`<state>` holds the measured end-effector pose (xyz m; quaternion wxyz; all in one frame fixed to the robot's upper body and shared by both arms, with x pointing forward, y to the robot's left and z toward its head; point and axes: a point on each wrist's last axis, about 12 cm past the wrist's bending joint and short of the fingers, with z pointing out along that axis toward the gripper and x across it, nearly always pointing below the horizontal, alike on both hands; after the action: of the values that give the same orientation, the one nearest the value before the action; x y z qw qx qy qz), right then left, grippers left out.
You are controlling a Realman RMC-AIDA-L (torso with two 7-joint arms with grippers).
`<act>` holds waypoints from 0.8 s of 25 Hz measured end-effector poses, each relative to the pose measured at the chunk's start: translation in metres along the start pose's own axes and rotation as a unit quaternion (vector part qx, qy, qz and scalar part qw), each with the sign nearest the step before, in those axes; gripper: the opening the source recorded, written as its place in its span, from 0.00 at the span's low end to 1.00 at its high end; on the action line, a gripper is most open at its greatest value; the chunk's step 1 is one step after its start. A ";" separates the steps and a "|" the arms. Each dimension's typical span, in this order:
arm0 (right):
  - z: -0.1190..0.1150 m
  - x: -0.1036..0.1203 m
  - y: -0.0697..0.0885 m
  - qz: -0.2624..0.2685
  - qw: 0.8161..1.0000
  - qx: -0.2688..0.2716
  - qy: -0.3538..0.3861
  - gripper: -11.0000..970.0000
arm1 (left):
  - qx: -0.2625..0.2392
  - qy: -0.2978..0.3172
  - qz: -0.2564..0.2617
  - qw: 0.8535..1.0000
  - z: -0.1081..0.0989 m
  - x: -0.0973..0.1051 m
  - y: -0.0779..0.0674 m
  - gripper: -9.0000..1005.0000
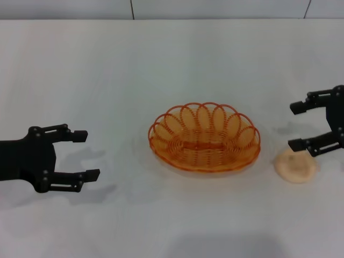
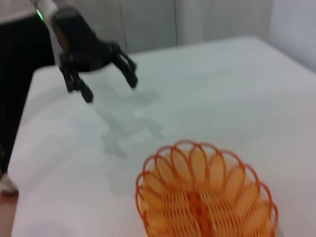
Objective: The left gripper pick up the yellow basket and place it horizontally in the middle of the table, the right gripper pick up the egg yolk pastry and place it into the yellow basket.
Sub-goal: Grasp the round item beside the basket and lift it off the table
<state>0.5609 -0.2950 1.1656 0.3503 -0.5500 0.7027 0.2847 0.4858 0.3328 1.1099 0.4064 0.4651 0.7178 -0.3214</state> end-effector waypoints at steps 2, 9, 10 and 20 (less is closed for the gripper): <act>-0.002 -0.001 0.000 0.010 1.000 0.002 0.018 0.83 | 0.001 0.002 0.000 1.000 -0.001 0.001 -0.001 0.87; -0.001 -0.013 -0.002 0.062 0.995 0.000 0.084 0.83 | 0.014 0.018 -0.013 1.000 0.001 0.002 -0.002 0.87; 0.000 -0.016 -0.003 0.067 0.993 -0.001 0.094 0.83 | 0.018 0.020 -0.013 1.000 0.001 0.002 -0.002 0.87; 0.028 -0.012 -0.007 0.128 0.976 0.016 0.178 0.82 | 0.061 0.030 -0.010 0.998 0.010 -0.007 -0.002 0.87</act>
<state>0.5742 -0.2677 1.1591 0.1894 -0.4919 0.8225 0.2137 0.4882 0.3207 1.1117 0.3528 0.4910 0.7134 -0.3544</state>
